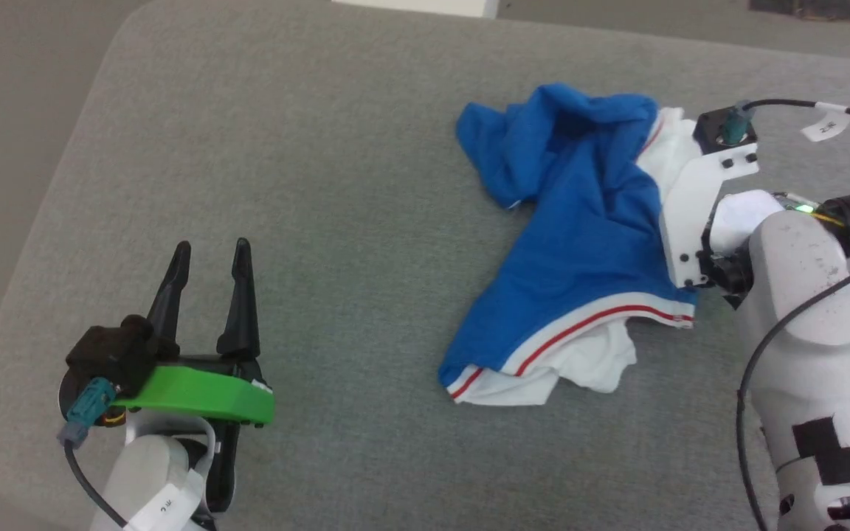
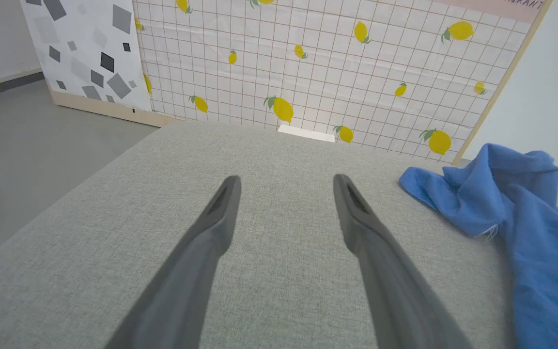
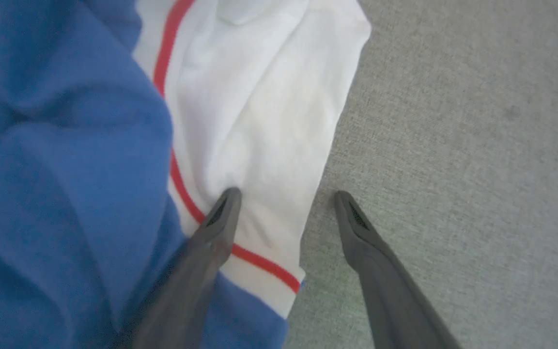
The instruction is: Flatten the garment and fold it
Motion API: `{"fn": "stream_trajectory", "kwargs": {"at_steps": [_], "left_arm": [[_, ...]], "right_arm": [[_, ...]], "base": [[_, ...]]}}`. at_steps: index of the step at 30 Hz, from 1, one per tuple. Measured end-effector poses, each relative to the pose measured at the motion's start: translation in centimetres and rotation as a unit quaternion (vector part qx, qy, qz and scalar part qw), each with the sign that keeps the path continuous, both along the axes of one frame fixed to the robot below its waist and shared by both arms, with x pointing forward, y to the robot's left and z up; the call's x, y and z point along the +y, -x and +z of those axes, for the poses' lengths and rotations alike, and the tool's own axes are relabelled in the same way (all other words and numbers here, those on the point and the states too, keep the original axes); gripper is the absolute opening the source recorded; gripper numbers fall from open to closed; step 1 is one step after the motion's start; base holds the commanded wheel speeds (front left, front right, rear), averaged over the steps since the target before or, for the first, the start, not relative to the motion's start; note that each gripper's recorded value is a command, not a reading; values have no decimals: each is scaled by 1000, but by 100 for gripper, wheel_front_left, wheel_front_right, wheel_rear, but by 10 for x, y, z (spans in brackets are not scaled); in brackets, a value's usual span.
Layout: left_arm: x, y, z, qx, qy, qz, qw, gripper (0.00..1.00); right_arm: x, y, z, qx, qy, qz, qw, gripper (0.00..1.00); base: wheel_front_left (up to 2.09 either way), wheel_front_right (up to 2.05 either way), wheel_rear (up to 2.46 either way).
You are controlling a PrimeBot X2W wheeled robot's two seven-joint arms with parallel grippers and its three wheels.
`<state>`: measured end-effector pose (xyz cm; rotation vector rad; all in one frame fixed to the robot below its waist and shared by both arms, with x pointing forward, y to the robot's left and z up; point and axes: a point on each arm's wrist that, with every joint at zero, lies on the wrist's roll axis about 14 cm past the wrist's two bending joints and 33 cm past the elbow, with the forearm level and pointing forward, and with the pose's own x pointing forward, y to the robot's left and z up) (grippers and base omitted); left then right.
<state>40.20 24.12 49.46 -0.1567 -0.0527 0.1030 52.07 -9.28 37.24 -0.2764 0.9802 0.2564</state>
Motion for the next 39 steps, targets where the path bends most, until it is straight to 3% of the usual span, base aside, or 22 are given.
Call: {"fn": "stream_trajectory", "kwargs": {"at_steps": [1,2,3,4,10,16,19,23,27,28,29,35,36,39], "left_arm": [[3,1,-3,4,-1,4,1000,100],[6,3,-5,8,-1,10,1000,100],[9,5,-8,12,-1,15,1000,100],[10,6,-9,15,-1,17,1000,100],[15,11,-8,13,-5,23,1000,100],[7,24,-6,11,-1,17,1000,100],[-3,29,-5,8,5,6,1000,100],[-22,30,0,-2,13,-20,1000,100],[-39,26,9,-18,17,-45,999,100],[-42,25,11,-20,18,-50,998,100],[-45,25,12,-22,19,-54,998,100],[-59,24,21,-34,29,-75,996,100],[-79,21,22,-18,51,-103,993,100],[-116,15,18,24,66,-160,985,100]], "right_arm": [[3,-1,-3,4,-2,3,1000,100],[6,-5,-4,7,-3,5,1000,50],[9,-8,-4,7,-5,7,1000,11],[12,-11,-4,4,-11,7,1000,0],[13,-23,16,-67,-80,-28,994,0],[-60,-23,57,-173,-117,-134,969,0],[-121,9,61,-191,-98,-201,956,0],[-200,93,38,-152,-54,-303,939,0],[-242,166,21,-119,-40,-383,915,0],[-246,173,23,-129,-45,-394,909,70],[-248,173,29,-145,-51,-398,905,100],[-251,155,85,-306,-111,-394,860,100],[-249,157,98,-352,-131,-387,842,100],[-244,170,86,-348,-138,-386,843,100]], "base": [[0,0,0],[0,0,0],[0,0,0],[0,0,0],[0,0,0],[0,0,0],[0,0,0],[0,0,0],[0,0,0],[0,0,0],[0,0,0],[0,0,0],[0,0,0],[0,0,0]]}}
